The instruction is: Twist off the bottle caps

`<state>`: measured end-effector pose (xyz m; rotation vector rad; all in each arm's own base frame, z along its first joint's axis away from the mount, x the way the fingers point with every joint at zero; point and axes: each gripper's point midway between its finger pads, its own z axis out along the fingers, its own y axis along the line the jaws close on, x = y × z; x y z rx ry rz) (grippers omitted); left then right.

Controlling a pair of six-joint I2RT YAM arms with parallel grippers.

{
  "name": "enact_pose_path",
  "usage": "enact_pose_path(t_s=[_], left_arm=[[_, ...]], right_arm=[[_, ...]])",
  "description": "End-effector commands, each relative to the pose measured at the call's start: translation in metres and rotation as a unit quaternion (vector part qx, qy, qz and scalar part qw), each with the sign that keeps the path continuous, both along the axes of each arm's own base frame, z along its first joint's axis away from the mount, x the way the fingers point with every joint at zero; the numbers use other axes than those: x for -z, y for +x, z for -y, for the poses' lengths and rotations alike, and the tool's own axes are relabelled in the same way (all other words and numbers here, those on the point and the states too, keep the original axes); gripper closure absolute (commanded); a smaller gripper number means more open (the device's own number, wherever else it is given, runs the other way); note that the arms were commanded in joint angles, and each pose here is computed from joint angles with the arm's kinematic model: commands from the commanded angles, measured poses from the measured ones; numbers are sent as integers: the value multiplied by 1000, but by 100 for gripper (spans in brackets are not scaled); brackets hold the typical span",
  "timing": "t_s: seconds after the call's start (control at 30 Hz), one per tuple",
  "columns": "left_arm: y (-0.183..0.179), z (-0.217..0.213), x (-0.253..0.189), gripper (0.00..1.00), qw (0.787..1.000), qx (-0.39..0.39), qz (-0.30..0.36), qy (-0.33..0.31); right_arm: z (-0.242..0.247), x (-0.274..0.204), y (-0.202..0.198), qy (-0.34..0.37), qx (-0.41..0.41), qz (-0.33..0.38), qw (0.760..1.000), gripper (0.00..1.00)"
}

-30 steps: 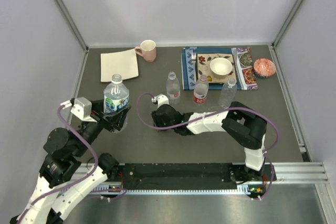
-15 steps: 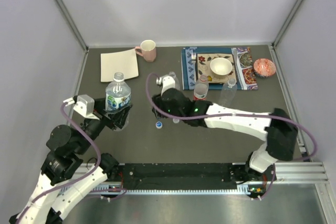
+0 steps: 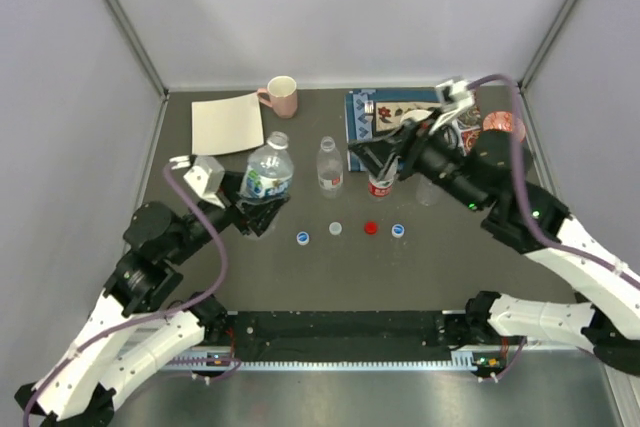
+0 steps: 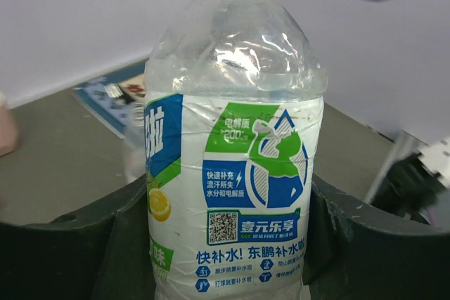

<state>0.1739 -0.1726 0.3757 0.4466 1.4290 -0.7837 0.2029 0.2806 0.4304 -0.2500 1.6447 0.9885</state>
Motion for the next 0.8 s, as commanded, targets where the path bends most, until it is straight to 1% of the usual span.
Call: enact_pose_path(t_s=[0.0,0.03,0.07,0.17,0.3,0.5,0.6,0.73,0.77], left_arm=[[-31,49,-30,49,985,170,24,-21],[-43,57,-32,49,977,213,25,-17],[-40,66,-28,50,972,233,7,-16],[-41,79,-27,50,963,268,-6,-14],[-38,82,-31,50,963,267,-10,-27],[-37,84,-33,50,962,271,-17,-29],[-35,85,-34,50,962,270,-17,-30],[-35,85,-33,49,963,269,-16,-29],[-34,85,-33,49,963,267,-15,-28]], right_arm=[[-4,-65,-46,98,-148,28,984,20],[-7,-71,-55,104,-176,37,978,20],[-9,-74,-57,109,-184,40,976,20],[-12,-78,-58,107,-192,48,974,19],[-21,-65,-52,92,-193,38,976,20],[-25,-47,-36,74,-165,27,983,21],[-29,-41,-32,66,-161,20,984,23],[-33,-42,-30,63,-166,23,984,30],[-35,-39,-29,60,-168,21,984,34]])
